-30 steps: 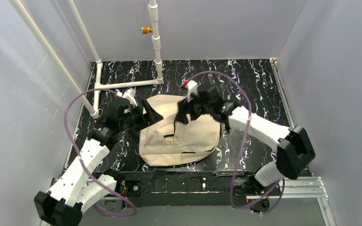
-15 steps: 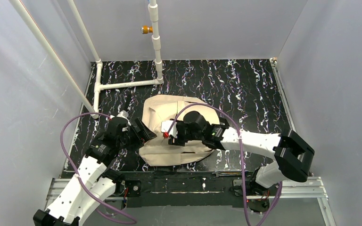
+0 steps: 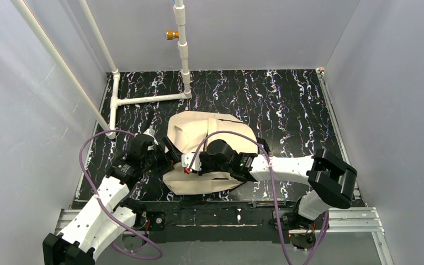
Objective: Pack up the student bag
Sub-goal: Zip the student bag at the center of the board.
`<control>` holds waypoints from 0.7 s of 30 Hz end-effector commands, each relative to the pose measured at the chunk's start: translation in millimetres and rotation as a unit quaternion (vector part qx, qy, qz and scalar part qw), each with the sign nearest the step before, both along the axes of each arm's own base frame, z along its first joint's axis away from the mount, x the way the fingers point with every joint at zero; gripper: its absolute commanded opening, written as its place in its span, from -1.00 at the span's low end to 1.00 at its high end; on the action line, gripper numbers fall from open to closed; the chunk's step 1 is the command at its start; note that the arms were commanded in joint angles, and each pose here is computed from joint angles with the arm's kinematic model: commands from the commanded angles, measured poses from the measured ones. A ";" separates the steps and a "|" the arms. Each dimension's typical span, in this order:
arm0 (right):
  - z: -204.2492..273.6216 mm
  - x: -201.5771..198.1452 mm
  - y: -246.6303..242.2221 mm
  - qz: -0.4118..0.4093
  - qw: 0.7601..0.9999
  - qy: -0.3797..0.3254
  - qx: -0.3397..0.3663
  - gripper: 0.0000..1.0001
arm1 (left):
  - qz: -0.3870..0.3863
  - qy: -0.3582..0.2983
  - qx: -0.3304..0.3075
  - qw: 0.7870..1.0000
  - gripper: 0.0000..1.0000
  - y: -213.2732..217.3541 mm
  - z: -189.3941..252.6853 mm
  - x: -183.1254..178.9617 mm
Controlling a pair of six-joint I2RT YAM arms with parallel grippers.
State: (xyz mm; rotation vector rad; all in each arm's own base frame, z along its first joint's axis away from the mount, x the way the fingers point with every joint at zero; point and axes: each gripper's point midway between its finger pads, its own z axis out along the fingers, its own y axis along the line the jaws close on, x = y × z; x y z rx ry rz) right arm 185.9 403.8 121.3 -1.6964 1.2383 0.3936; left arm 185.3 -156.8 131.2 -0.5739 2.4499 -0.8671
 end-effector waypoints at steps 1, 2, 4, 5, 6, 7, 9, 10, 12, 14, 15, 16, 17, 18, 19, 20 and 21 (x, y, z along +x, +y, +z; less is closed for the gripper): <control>13.6 23.1 3.7 -0.056 0.997 -0.035 0.027 -0.53 | -0.004 0.012 -0.015 1.000 0.47 -5.4 -9.6 -1.1; 17.6 27.1 3.0 -0.068 0.996 -0.039 0.031 -0.73 | -0.004 0.014 -0.021 1.000 0.39 -7.0 -12.2 -0.8; 30.7 32.1 2.0 -0.095 0.993 -0.034 0.055 -0.97 | -0.006 0.017 -0.037 0.999 0.21 -12.2 -18.0 -0.2; 36.8 33.1 1.7 -0.103 0.992 -0.031 0.066 -0.97 | -0.008 0.020 -0.043 0.999 0.14 -14.6 -21.6 0.1; 43.1 32.3 1.4 -0.108 0.991 -0.025 0.077 -0.97 | -0.009 0.025 -0.046 0.999 0.04 -15.8 -27.2 0.0; 48.3 31.2 1.2 -0.110 0.990 -0.018 0.085 -0.97 | -0.009 0.029 -0.045 0.998 -0.03 -16.6 -31.2 0.3; 56.9 28.9 1.0 -0.115 0.988 -0.003 0.105 -0.97 | -0.010 0.039 -0.042 0.998 -0.13 -17.2 -38.8 0.9; 62.3 29.8 -0.1 -0.124 0.985 0.006 0.118 -0.97 | -0.013 0.043 -0.038 0.998 -0.15 -17.4 -42.0 0.8; 71.6 30.9 -1.0 -0.131 0.980 0.042 0.145 -0.97 | -0.013 0.054 -0.025 0.998 -0.17 -15.0 -50.0 -0.7; 74.8 28.4 -1.7 -0.120 0.977 0.082 0.158 -0.97 | -0.014 0.058 -0.015 0.998 -0.17 -12.4 -54.4 -2.1; 73.5 27.9 -2.7 -0.113 0.976 0.096 0.161 -0.97 | -0.013 0.058 -0.012 0.998 -0.17 -11.1 -55.5 -2.8; 72.1 29.3 -4.0 -0.107 0.974 0.110 0.164 -0.97 | -0.012 0.057 -0.011 0.998 -0.17 -10.1 -56.0 -3.1; 70.4 32.7 -5.7 -0.107 0.972 0.122 0.168 -0.97 | -0.010 0.055 -0.010 0.998 -0.17 -9.0 -56.6 -3.4; 70.2 35.9 -6.5 -0.104 0.970 0.136 0.173 -0.97 | -0.008 0.054 -0.009 0.998 -0.16 -8.1 -57.1 -3.6; 72.1 39.8 -6.9 -0.104 0.967 0.151 0.179 -0.97 | -0.006 0.054 -0.008 0.998 -0.15 -7.4 -58.0 -4.2; 73.8 41.7 -6.8 -0.102 0.963 0.167 0.183 -0.94 | -0.005 0.056 -0.006 0.998 -0.14 -6.5 -59.0 -4.9; 76.2 42.3 -6.0 -0.097 0.960 0.184 0.188 -0.90 | -0.005 0.059 -0.004 0.998 -0.13 -5.8 -60.6 -6.0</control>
